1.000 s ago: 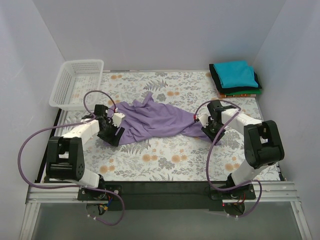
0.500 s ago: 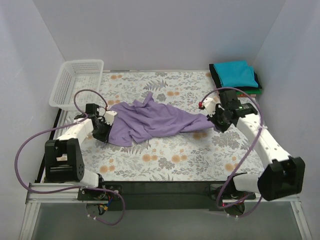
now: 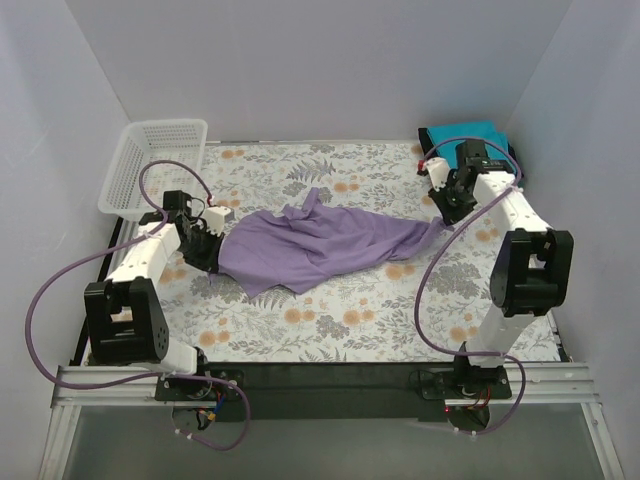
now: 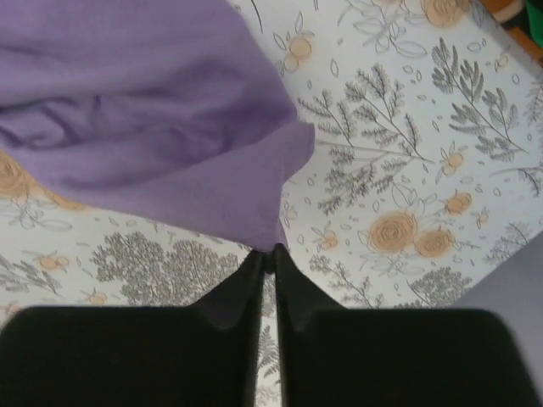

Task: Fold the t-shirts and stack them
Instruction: Flatten the tshirt out

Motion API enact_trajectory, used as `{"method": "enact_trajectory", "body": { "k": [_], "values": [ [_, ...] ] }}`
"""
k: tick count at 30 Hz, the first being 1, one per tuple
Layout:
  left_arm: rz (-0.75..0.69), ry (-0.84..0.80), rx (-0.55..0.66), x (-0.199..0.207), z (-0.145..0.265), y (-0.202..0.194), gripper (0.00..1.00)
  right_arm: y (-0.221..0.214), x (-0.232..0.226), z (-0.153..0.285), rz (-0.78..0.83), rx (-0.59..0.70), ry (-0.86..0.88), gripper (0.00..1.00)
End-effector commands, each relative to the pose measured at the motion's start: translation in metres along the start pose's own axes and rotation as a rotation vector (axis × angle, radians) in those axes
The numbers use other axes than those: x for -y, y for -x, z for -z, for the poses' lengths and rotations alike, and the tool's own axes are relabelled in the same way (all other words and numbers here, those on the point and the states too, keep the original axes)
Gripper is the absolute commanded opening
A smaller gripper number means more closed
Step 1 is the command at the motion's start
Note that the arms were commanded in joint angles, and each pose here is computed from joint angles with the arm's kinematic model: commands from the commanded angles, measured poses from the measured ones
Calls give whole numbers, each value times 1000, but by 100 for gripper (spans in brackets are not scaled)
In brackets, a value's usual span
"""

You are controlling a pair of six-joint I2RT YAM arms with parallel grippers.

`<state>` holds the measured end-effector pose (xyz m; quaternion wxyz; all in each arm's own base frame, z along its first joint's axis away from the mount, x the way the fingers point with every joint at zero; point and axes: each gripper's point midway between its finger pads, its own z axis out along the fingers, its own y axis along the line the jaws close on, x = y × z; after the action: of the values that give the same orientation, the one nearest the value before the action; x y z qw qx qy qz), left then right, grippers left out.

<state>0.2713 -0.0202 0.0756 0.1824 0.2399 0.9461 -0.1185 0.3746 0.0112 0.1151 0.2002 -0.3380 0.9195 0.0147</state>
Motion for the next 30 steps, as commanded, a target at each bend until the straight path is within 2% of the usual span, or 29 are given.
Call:
{"method": "enact_trajectory", "body": {
  "k": [1,2,3,4,5,10,12,15,17,19,22,30],
  "values": [
    [19,-20,4,3,-2,0,0,42,-14,16,28,87,-17,22],
    [23,-28,5,5,-3,0,0,42,-23,18,38,89,-7,44],
    [32,-36,4,6,-3,0,0,44,-34,22,48,108,19,52],
    [39,-44,3,8,-3,0,0,49,-50,36,80,150,37,54],
    [44,-47,7,9,-3,1,0,35,-70,31,95,127,89,56],
    [75,-86,21,16,-5,4,0,9,-152,35,296,132,206,50],
    [82,-94,20,18,-6,3,0,4,-162,28,319,115,196,48],
    [93,-106,12,19,-8,2,0,14,-178,10,328,78,230,38],
    [93,-104,16,18,-6,5,0,19,-194,1,344,60,259,35],
    [89,-97,23,17,-4,8,0,14,-209,-14,356,16,274,38],
    [88,-95,33,16,0,13,0,16,-221,-35,386,28,249,42],
    [104,-112,34,19,-2,13,0,33,-211,-72,407,47,91,48]
  ]
}}
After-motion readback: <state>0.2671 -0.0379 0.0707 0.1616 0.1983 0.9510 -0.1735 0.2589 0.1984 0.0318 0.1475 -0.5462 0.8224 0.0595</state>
